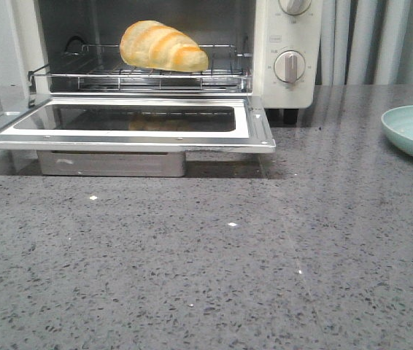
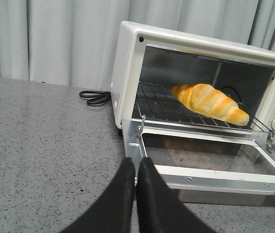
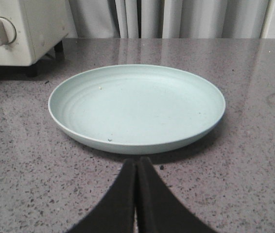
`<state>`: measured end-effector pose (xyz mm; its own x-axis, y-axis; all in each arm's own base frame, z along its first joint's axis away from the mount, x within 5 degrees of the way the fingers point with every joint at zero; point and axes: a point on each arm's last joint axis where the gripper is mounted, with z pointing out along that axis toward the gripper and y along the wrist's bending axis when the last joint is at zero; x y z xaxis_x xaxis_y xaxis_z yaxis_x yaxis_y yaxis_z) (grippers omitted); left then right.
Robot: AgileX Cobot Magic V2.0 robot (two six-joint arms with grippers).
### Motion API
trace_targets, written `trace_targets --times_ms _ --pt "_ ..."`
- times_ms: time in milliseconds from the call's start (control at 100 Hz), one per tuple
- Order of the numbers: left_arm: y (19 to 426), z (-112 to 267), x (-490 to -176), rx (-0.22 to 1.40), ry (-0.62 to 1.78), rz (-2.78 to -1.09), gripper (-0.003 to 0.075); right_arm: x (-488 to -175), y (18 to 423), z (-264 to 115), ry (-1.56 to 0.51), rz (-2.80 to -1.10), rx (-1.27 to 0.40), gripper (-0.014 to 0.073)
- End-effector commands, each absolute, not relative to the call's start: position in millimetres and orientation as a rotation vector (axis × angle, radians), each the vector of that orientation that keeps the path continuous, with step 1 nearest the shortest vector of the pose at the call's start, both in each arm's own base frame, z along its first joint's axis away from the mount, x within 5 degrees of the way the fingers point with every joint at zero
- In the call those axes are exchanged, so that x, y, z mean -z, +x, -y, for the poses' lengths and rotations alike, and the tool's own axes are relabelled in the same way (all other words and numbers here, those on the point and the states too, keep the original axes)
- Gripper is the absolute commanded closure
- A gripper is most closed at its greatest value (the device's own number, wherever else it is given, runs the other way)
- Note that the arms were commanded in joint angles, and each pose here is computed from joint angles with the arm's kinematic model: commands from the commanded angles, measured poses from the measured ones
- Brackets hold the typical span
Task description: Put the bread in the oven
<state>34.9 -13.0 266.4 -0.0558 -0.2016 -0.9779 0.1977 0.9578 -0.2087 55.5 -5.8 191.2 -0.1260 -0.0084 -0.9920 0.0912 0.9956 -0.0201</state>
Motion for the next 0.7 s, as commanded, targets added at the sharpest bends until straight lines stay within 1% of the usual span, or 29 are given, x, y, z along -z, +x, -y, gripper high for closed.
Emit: trace_targets --times_ms 0,270,460,690 --pt "28 11 -281 0.332 -0.024 -1.472 0.0741 -189 55 6 0.059 -1.650 0.093 0.0662" --pt "28 11 -281 0.332 -0.024 -1.472 0.0741 -186 54 10 0.124 -1.680 0.148 0.0662" --pt "28 11 -281 0.332 -0.024 -1.472 0.0741 -178 53 10 0.136 -1.768 0.146 0.0662" --pt "28 11 -281 0.332 -0.024 -1.472 0.0741 -175 53 10 0.139 -1.796 0.146 0.0662"
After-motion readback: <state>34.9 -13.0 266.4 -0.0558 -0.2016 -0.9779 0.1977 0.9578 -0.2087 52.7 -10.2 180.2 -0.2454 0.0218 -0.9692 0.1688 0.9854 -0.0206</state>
